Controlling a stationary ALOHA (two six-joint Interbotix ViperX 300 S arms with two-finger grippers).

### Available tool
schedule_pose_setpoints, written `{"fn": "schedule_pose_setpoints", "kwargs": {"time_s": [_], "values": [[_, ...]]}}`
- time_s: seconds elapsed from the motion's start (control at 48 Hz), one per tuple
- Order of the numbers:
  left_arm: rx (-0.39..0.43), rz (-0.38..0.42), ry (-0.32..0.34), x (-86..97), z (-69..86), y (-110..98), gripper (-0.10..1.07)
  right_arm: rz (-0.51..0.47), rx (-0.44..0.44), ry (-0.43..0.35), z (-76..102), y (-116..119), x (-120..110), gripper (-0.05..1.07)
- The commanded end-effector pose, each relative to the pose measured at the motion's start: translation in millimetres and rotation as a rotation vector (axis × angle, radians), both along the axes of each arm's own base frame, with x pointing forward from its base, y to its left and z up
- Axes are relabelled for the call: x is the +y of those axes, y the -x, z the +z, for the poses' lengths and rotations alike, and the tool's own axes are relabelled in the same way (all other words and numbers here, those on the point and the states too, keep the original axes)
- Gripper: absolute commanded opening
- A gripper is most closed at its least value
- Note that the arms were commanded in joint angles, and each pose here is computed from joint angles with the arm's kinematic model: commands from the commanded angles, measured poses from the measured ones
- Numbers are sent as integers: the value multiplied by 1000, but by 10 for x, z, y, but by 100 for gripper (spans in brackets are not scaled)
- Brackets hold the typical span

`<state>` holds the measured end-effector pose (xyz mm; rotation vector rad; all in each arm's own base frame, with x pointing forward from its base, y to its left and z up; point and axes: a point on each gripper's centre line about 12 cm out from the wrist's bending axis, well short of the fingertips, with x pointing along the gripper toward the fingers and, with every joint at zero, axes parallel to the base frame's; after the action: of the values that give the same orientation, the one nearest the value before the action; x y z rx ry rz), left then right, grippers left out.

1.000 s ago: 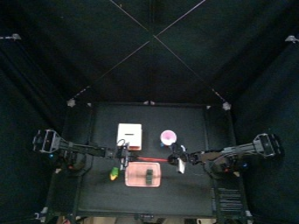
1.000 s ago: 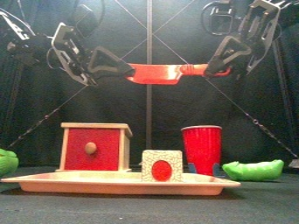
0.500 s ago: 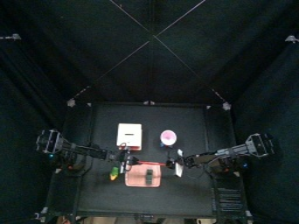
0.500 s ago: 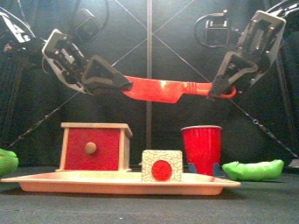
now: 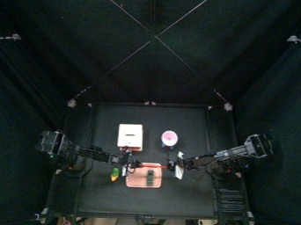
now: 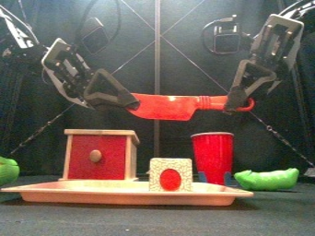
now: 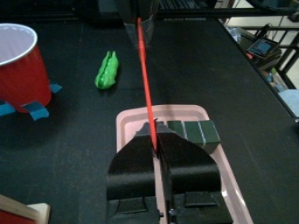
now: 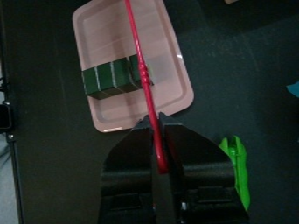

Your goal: Cut sushi roll

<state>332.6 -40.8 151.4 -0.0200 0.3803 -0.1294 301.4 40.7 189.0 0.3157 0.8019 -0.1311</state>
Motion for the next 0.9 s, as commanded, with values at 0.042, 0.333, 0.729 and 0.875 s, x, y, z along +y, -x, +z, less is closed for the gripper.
{"fn": "schedule_pose_setpoints", "kwargs": {"time_s": [0.042,0.333,0.729,0.875], "values": [[62,14,17,-43,6,74,22,-48,84,37,43,50,-34,34],[88,7,3,-86,37,30,21,-25,106,41,-33,6,67,34],[102,53,-20,-101,93,87,21,-11,127,40,-81,-51,157,34],[125,64,-21,-162,39,102,21,-5,125,35,-91,-58,179,34]]}}
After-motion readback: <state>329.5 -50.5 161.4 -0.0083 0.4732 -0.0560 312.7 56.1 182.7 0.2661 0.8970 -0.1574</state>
